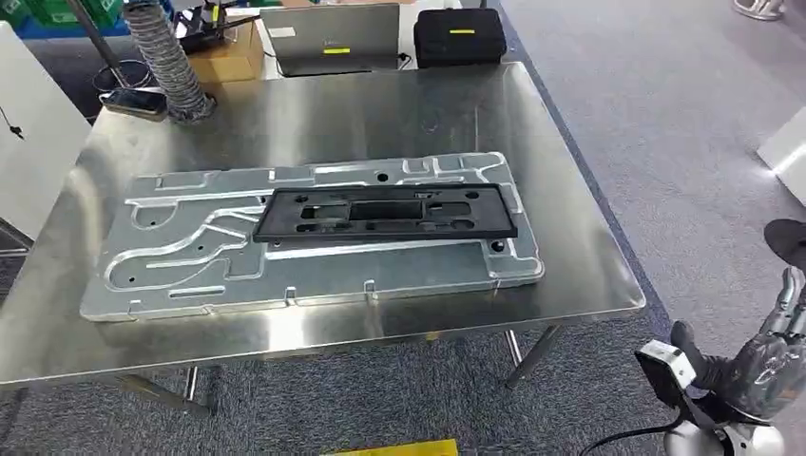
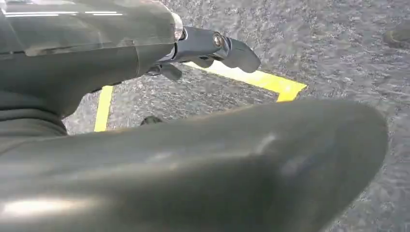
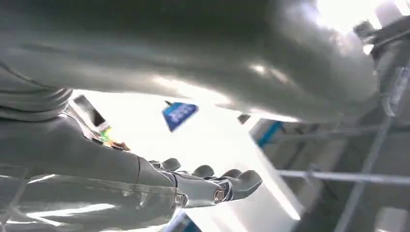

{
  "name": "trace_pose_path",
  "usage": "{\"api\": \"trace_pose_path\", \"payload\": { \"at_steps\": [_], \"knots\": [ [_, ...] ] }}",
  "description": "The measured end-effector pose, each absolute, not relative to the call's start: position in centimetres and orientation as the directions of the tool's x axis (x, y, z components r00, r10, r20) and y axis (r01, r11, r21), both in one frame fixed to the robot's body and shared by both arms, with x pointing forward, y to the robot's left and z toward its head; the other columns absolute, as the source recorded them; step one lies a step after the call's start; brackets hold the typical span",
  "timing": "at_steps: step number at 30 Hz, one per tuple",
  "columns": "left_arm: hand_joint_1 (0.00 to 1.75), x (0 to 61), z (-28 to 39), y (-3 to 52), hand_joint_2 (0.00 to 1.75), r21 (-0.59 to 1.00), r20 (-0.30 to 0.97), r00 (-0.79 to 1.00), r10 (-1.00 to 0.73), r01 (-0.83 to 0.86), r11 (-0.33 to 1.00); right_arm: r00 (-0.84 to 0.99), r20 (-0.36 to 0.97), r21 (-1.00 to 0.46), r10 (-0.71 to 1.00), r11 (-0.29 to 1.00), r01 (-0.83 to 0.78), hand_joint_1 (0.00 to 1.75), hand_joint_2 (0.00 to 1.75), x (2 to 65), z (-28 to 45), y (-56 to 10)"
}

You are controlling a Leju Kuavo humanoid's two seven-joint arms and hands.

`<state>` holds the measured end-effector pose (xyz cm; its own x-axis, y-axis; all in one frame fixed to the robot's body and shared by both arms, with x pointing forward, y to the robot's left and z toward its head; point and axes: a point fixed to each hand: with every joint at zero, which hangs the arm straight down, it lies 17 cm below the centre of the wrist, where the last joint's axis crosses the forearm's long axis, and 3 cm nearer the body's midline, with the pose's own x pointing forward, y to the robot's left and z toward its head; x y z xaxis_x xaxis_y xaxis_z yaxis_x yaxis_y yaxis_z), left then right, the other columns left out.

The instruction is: Take the parts from the cabinet and place them on the table.

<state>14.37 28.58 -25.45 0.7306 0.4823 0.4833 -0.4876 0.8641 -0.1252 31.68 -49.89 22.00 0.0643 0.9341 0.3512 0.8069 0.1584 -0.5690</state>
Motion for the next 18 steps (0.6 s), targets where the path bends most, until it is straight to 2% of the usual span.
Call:
{"api": "trace_pose_path", "payload": {
  "at_steps": [9,14,18],
  "knots": [
    [0.00,14.1,-25.5,28.0,0.00,-0.139,0.474,0.743,0.473,-0.467,0.873,0.319,0.414,-0.797,0.853,0.170,0.579,0.00,0.00,29.0,7.0,-54.0],
    [0.00,14.0,-25.5,27.3,0.00,-0.146,0.467,0.749,0.470,-0.459,0.876,0.509,0.434,-0.896,0.743,0.296,0.332,0.00,0.00,24.6,-5.5,-53.9],
    [0.00,13.7,-25.6,26.7,0.00,-0.149,0.460,0.757,0.464,-0.449,0.881,0.649,0.420,-0.896,0.635,0.402,0.187,0.00,0.00,19.7,-12.4,-52.3]
  ]
}}
